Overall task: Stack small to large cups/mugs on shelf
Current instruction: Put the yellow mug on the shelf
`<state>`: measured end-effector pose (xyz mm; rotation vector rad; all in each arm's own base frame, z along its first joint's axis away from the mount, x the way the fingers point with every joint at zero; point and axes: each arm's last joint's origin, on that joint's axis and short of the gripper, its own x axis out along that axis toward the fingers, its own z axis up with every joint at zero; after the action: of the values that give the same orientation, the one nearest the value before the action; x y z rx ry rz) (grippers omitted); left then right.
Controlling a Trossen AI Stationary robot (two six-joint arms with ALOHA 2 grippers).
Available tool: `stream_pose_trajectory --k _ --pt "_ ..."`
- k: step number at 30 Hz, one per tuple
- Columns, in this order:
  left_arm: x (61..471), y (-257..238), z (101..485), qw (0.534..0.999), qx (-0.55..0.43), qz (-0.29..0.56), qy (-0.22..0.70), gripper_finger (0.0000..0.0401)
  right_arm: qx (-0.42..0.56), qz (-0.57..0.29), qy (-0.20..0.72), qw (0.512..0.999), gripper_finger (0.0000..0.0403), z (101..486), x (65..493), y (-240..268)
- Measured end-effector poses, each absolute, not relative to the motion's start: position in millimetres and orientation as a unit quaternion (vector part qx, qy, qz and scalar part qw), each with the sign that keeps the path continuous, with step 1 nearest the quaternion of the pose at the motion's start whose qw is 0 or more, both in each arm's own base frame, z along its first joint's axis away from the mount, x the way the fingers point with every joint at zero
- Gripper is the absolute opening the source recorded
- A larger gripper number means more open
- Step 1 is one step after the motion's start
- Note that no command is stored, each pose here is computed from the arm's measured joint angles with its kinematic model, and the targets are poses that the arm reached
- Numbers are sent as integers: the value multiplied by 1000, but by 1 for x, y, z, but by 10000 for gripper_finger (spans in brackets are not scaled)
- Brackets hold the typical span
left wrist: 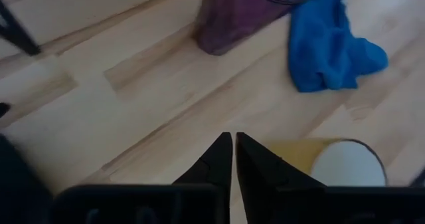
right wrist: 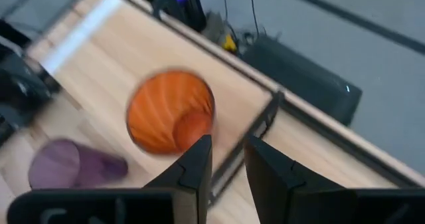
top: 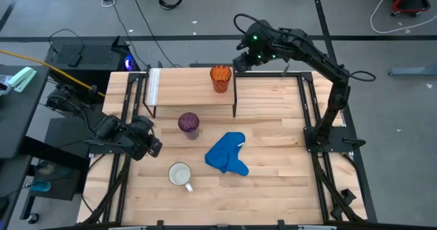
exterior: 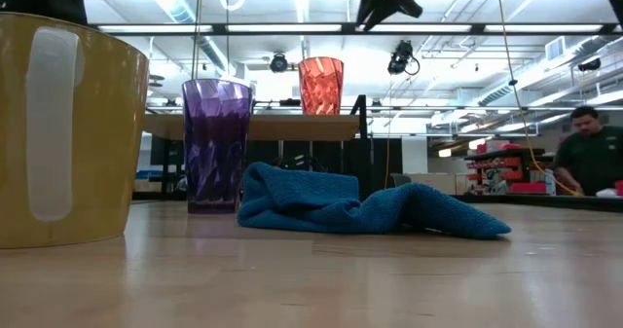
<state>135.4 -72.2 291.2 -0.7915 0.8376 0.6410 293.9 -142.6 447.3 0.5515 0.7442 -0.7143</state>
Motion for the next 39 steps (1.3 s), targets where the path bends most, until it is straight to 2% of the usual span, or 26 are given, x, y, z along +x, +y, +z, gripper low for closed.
stream_pose_trajectory --k 7,13,19,30,39 --pt "145 -80 296 806 -387 231 384 29 241 -304 484 784 96 433 286 -104" --pt "148 -89 300 794 -423 173 402 25 208 -242 493 809 96 436 286 -45" --pt "149 -102 294 761 -449 166 439 31 185 -245 509 804 96 421 270 11" --pt "177 -117 264 731 -433 239 470 99 190 -327 551 744 96 354 231 61" --pt "197 -121 259 743 -444 211 454 159 165 -349 583 715 96 317 206 71"
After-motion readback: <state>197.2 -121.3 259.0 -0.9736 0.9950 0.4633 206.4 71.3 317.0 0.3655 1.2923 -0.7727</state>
